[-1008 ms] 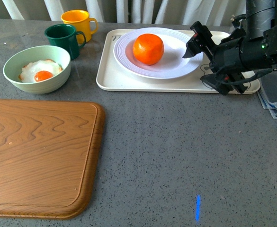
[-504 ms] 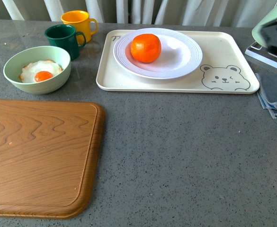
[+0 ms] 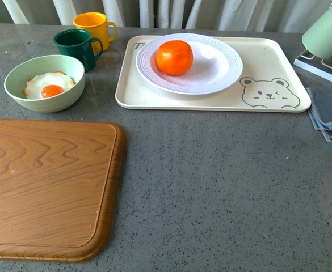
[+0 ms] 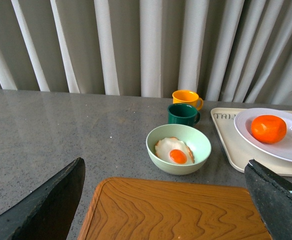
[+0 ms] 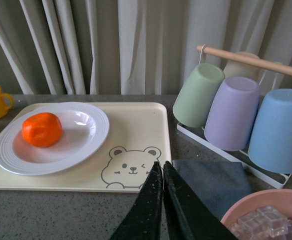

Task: Place orange and plate with both arms

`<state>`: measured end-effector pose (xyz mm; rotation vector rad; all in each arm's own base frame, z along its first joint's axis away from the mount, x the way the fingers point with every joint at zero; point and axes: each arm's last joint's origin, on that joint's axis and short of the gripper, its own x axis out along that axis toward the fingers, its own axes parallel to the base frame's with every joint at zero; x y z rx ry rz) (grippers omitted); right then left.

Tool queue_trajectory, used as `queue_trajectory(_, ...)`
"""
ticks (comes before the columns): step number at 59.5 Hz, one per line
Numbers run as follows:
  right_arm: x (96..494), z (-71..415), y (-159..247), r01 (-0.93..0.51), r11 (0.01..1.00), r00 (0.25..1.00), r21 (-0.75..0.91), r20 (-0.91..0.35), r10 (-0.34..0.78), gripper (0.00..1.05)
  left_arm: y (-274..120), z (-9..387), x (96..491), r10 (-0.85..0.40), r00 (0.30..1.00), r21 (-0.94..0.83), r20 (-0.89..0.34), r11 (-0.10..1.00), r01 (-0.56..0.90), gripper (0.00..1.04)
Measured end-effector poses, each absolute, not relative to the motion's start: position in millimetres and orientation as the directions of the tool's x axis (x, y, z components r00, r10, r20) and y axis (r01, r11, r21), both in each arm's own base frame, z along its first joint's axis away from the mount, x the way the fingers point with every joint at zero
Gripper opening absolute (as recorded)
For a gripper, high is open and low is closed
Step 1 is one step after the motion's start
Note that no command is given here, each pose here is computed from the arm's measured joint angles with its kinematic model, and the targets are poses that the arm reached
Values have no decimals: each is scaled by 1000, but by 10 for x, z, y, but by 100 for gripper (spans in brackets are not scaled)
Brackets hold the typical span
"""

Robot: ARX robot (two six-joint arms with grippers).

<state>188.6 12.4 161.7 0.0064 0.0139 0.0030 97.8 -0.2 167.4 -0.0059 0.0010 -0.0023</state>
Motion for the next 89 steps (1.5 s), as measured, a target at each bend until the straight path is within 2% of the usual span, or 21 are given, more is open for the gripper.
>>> queue_trajectory(5,1803,1609,64,-24,1000,1000,6,-19,24,2,-2,1674,978,-2,1000,-6,-1,1000,2,96)
queue_trajectory(11,1709,1613,7,2,1000,1000,6,-17,-2,2,-2,1674,978,-2,1000,-6,-1,1000,2,96)
queue_trajectory(37,1420,1671,3,-2,1000,1000,6,0,2,2,-2,1674,978,-2,1000,-6,-1,1000,2,96)
queue_trajectory(89,1140,1737,2,-2,1000,1000,6,21,2,2,-2,1674,978,-2,1000,-6,-1,1000,2,96)
